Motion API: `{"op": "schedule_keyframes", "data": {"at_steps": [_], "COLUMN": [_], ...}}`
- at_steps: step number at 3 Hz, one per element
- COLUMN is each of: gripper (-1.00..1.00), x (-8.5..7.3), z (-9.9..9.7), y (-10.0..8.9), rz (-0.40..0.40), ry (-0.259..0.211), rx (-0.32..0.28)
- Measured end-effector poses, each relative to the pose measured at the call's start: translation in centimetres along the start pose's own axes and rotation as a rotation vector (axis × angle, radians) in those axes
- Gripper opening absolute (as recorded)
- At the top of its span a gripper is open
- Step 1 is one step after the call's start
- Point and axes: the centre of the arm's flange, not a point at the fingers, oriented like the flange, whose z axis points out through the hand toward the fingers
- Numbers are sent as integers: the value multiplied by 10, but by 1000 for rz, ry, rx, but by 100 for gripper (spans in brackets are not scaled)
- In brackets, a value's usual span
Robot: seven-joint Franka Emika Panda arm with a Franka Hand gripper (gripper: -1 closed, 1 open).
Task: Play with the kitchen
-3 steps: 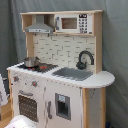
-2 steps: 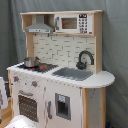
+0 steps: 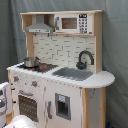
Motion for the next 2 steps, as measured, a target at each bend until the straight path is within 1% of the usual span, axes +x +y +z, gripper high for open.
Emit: {"op": "schedule_keyframes", "data": {"at_steps": [1, 2], "gripper": [100, 100], "x": [-23, -35], "z": [26, 45], "y": [2, 13], "rz": [-8, -12], "ry": [-23, -19], "rx": [1, 7]}}
